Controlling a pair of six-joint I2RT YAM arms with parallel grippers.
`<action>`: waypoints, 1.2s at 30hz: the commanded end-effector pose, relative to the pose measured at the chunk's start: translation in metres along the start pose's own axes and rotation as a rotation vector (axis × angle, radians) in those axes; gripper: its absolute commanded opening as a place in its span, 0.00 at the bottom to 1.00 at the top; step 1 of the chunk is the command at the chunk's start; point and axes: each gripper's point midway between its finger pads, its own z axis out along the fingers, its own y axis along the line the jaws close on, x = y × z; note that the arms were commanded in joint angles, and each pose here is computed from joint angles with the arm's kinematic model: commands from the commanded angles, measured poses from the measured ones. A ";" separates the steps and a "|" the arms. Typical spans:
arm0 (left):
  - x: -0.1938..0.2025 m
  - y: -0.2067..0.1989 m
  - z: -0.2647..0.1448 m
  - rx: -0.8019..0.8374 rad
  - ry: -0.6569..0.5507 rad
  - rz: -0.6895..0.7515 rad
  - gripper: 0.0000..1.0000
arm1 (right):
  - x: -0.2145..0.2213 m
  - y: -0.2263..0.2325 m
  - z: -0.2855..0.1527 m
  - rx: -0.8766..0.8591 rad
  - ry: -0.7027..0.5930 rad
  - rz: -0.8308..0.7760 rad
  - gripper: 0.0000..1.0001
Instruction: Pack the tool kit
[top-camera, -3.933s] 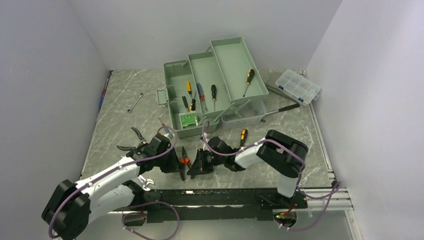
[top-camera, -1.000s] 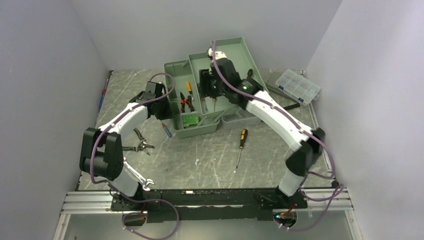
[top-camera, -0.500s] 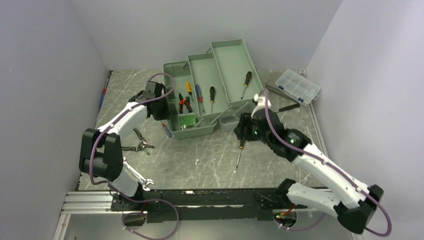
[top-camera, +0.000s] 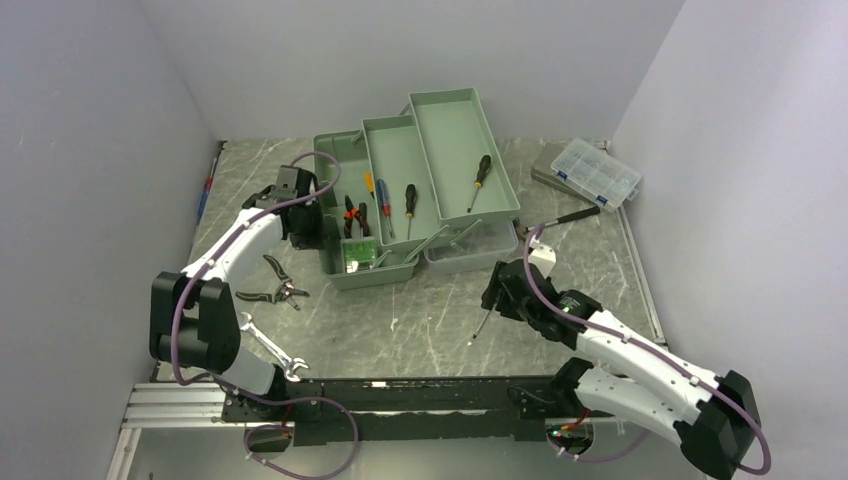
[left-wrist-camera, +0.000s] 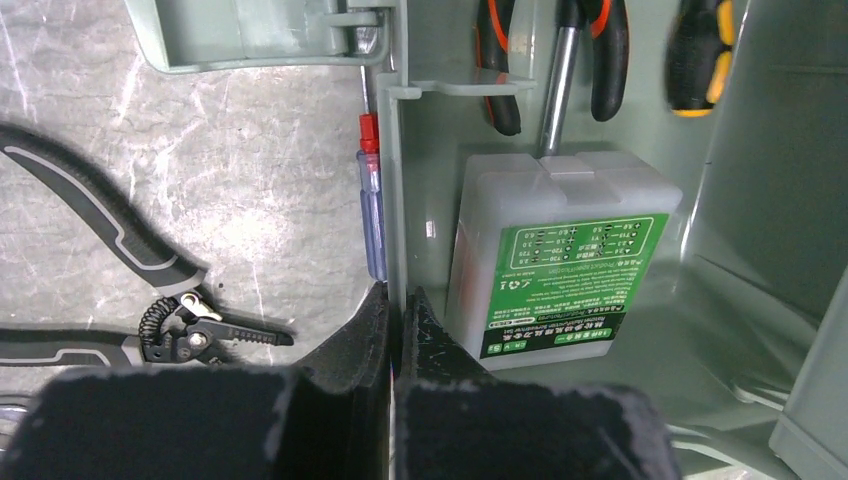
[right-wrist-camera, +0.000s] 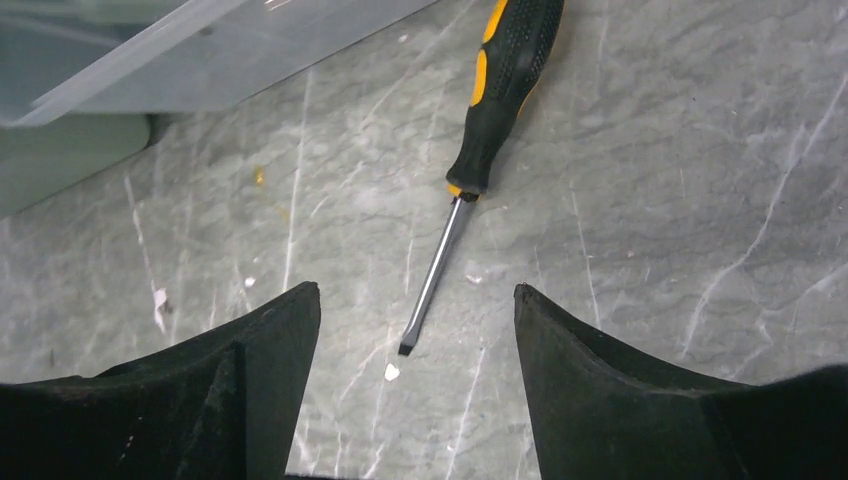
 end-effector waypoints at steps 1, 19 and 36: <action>-0.023 -0.022 -0.034 0.139 -0.074 0.077 0.07 | -0.023 0.001 0.019 0.041 -0.113 0.144 0.73; -0.033 -0.003 -0.079 0.137 -0.292 0.116 0.69 | -0.020 -0.040 0.092 0.197 -0.002 0.284 0.58; -0.030 -0.001 -0.083 0.144 -0.320 0.117 0.68 | -0.055 -0.051 0.035 0.226 -0.126 0.294 0.00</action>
